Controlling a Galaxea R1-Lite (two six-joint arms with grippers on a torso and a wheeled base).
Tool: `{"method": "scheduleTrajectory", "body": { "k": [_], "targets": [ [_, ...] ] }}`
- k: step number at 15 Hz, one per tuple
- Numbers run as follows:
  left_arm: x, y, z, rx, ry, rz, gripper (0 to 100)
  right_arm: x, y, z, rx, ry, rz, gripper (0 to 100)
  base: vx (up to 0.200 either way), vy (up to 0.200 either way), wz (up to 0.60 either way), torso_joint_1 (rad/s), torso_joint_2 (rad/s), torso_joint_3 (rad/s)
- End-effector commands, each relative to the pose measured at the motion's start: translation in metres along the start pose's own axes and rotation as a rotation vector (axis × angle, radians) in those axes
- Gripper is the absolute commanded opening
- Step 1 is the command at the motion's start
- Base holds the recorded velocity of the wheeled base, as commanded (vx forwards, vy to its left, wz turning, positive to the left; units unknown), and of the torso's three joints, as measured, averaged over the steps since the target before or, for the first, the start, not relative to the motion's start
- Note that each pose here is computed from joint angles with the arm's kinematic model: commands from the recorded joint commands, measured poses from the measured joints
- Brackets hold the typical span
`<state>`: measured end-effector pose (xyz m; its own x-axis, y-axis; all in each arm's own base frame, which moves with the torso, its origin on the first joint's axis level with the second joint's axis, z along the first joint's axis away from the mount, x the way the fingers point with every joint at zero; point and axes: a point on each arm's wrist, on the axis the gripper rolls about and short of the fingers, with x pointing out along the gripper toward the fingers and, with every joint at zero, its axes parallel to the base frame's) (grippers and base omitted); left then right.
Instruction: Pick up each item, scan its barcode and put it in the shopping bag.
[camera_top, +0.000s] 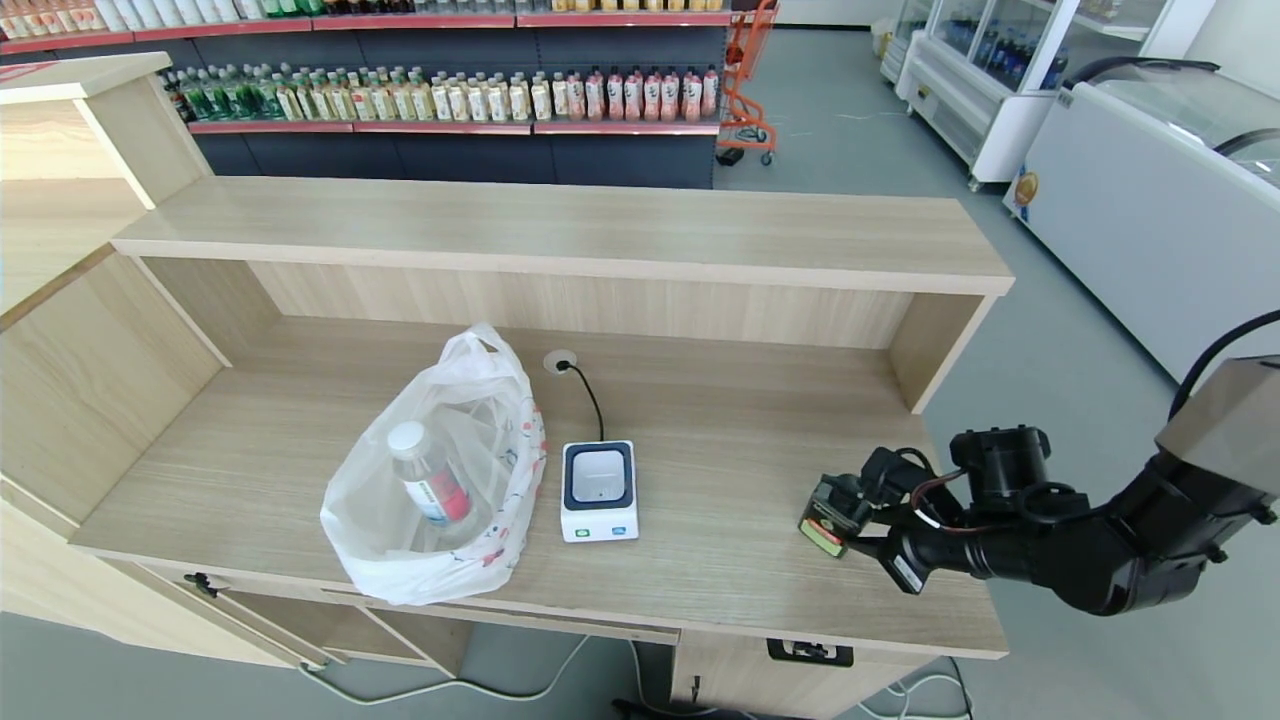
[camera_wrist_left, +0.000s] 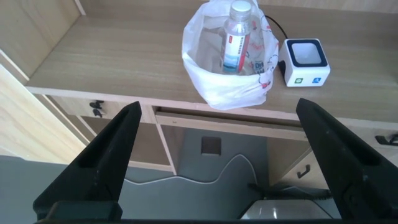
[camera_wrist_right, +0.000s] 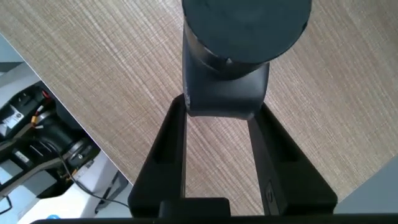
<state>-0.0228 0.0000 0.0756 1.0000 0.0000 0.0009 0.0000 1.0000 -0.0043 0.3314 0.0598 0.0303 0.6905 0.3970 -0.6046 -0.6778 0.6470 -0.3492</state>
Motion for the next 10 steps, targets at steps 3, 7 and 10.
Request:
{"method": "scheduleTrajectory", "body": {
  "k": [3,7,10],
  "targets": [
    [0.000,0.000,0.000,0.000,0.001,0.000,100,-0.032,-0.024,0.013,0.017,-0.070,-0.116,0,0.000,0.000,0.00,0.000,0.00,0.000],
    [0.000,0.000,0.000,0.000,0.001,0.000,100,-0.149,-0.063,0.038,-0.017,-0.216,-0.454,0,0.000,0.000,0.00,0.000,0.00,0.000],
    [0.000,0.000,0.000,0.000,0.001,0.000,100,-0.198,-0.039,0.026,-0.222,-0.233,-0.616,0,0.000,0.000,0.00,0.000,0.00,0.000]
  ]
}}
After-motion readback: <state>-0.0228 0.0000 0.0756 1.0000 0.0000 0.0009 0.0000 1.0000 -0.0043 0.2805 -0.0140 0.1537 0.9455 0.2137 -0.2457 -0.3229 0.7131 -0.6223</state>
